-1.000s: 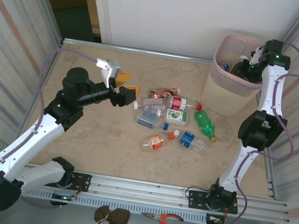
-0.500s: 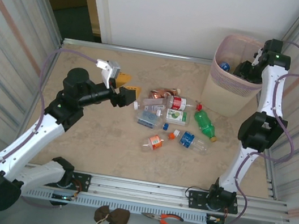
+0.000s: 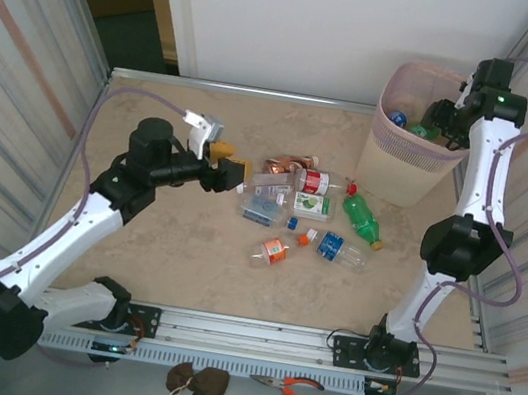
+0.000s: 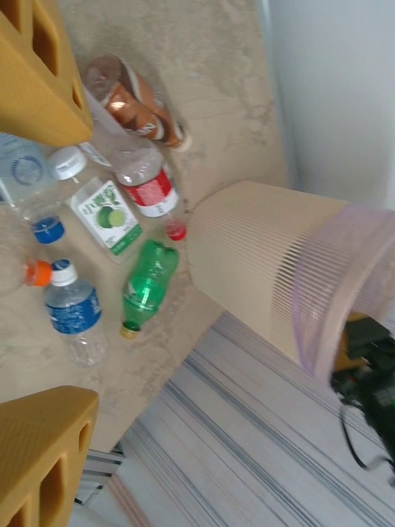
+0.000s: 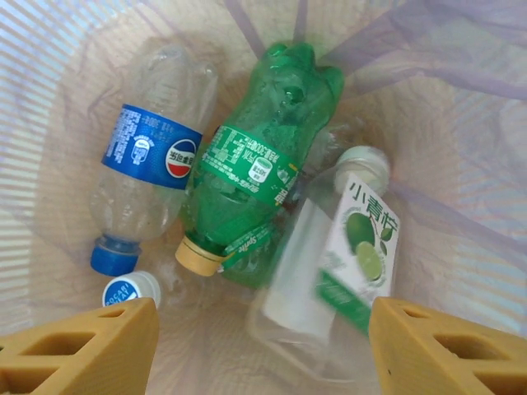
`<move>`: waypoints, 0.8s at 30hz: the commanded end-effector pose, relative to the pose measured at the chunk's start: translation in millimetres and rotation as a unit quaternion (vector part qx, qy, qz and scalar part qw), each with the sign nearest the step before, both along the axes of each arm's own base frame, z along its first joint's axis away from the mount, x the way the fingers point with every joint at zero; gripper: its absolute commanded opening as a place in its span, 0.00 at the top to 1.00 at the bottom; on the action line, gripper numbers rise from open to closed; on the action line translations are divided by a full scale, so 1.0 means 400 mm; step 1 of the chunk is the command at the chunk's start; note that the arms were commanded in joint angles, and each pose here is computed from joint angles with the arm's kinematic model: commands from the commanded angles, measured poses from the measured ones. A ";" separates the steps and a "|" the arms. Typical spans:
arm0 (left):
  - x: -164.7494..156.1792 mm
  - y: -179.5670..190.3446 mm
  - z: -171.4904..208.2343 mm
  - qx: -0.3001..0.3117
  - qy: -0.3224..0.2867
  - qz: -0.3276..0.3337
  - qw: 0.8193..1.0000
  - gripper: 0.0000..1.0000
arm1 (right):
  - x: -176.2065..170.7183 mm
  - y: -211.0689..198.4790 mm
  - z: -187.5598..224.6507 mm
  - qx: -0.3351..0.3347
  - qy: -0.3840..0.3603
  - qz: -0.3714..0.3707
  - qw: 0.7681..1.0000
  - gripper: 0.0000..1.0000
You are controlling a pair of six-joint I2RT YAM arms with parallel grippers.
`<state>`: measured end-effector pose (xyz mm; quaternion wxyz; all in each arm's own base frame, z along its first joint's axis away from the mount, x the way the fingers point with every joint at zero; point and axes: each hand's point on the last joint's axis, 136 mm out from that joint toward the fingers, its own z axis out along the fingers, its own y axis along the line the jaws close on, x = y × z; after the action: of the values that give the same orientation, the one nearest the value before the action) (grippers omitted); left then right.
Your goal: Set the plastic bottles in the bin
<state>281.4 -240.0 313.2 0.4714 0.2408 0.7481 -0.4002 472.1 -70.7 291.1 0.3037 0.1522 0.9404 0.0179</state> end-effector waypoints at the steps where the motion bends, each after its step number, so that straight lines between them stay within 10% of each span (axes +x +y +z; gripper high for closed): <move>1: -0.010 -0.023 -0.011 0.028 0.002 -0.020 0.999 0.24 | -0.055 0.002 0.059 -0.021 -0.012 0.001 1.000 0.33; 13: -0.050 -0.118 -0.189 0.152 0.058 -0.069 0.984 0.24 | -0.131 0.046 0.187 0.005 -0.099 0.011 0.995 0.32; 24: -0.146 -0.156 -0.391 0.336 0.121 -0.124 0.926 0.25 | -0.222 0.078 0.219 0.025 -0.171 0.012 0.985 0.34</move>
<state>231.1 -308.6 168.3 0.2448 0.3967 0.8485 -0.2506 384.5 -43.1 362.7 0.4207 0.1404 0.8945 0.0560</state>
